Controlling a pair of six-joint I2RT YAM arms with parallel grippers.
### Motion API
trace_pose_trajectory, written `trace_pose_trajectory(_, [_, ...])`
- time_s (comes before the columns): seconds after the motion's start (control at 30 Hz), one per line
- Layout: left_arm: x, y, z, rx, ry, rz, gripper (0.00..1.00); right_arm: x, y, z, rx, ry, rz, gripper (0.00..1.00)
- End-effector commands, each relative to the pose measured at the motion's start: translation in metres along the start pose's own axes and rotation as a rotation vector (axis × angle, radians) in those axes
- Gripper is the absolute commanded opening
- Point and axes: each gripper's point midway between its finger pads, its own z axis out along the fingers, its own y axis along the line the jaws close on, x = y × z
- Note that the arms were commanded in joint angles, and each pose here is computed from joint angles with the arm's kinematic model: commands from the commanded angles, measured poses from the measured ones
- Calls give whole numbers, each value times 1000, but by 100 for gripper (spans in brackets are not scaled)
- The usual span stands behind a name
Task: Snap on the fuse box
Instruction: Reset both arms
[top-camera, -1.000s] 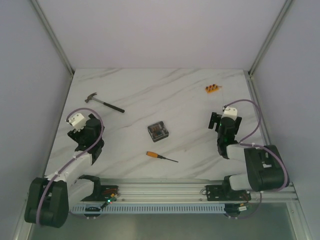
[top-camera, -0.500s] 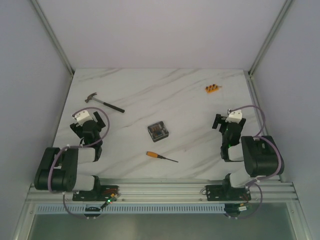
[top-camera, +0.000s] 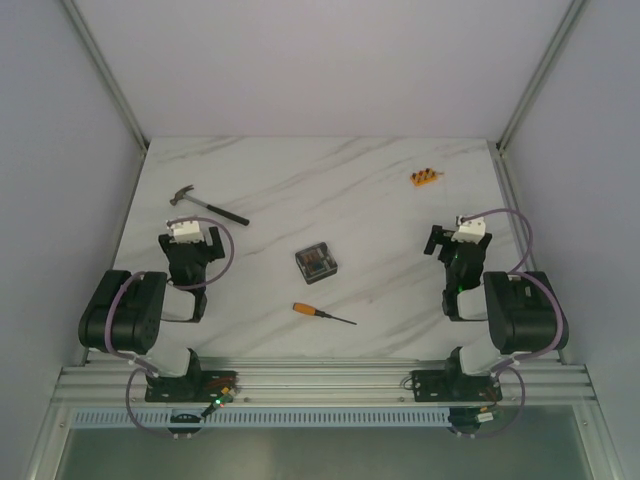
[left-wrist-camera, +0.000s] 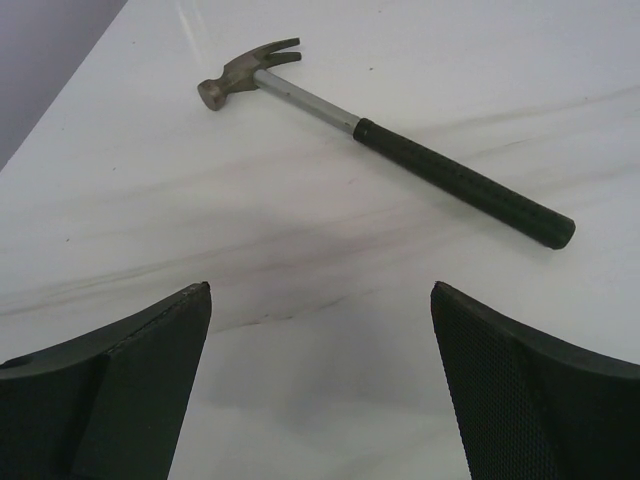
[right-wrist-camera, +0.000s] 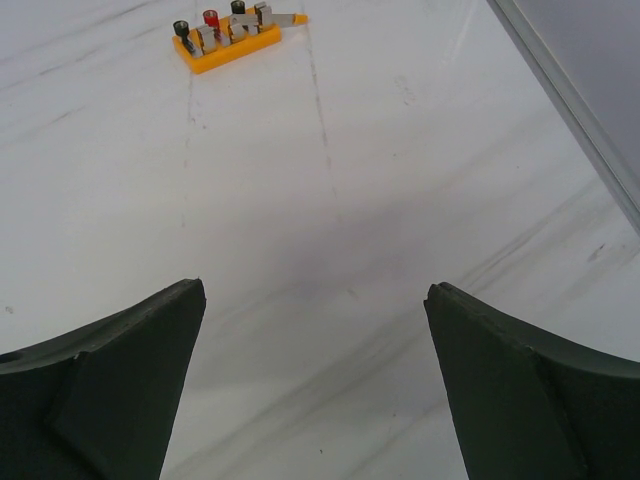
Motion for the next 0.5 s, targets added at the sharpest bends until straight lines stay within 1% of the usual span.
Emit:
trace_pose_trajectory(0.0, [-21, -10, 5, 48, -69, 17, 100, -21, 0, 5, -1, -67, 22, 100])
trace_pose_trajectory(0.47, [-21, -11, 6, 50, -65, 20, 100, -21, 0, 5, -1, -67, 20, 100])
